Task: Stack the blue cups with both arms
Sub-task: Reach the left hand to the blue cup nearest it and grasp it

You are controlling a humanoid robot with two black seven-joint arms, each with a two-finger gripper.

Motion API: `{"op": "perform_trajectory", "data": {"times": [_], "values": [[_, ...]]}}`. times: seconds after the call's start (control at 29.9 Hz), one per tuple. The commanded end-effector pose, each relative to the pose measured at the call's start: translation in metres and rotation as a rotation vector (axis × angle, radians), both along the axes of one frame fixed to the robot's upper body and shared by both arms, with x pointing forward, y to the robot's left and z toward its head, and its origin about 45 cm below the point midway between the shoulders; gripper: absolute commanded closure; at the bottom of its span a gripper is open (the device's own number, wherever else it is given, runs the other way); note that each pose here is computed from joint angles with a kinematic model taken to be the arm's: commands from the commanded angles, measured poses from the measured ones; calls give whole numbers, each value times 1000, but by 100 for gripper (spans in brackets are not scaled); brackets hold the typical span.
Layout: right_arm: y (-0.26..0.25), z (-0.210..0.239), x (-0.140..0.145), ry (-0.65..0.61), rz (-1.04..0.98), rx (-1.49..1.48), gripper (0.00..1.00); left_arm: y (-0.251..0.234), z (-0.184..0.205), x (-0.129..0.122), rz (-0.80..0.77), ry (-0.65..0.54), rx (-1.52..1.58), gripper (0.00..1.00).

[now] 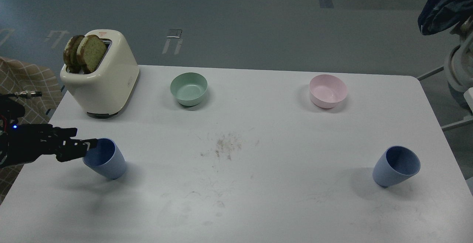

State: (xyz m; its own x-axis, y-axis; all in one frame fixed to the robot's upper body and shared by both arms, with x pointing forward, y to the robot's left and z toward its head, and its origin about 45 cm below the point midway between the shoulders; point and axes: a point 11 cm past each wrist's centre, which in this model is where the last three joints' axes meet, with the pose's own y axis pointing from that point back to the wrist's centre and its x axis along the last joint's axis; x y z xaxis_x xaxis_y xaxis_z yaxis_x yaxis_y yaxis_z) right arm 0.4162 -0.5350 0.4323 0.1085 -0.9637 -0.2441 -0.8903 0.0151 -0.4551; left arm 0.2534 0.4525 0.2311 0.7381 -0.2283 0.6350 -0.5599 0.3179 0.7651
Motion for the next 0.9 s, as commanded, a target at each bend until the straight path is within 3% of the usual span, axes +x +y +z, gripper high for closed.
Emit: {"op": "perform_trajectory", "data": {"times": [0.0, 0.13, 0.3, 0.4, 0.43, 0.47, 0.7, 0.87], "values": [[0, 0, 0, 0, 0, 0, 0, -6, -7, 3, -6, 5, -19, 33], [0, -1, 0, 1, 0, 0, 0, -1, -16, 1, 12, 20, -14, 44], [0, -1, 0, 0, 0, 3, 0, -2, -23, 0, 17, 33, -19, 48], [0, -1, 0, 2, -1, 3, 0, 1, -24, -1, 22, 35, -13, 60], [0, -1, 0, 2, -1, 3, 0, 2, -24, 0, 25, 35, -11, 76], [-1, -1, 0, 1, -2, 2, 0, 3, -24, 0, 26, 35, -10, 81], [0, -1, 0, 2, -1, 3, 0, 2, -25, -1, 15, 36, -2, 100], [-2, -2, 0, 4, -6, 3, 0, 0, -24, 0, -18, 31, 18, 100]]}}
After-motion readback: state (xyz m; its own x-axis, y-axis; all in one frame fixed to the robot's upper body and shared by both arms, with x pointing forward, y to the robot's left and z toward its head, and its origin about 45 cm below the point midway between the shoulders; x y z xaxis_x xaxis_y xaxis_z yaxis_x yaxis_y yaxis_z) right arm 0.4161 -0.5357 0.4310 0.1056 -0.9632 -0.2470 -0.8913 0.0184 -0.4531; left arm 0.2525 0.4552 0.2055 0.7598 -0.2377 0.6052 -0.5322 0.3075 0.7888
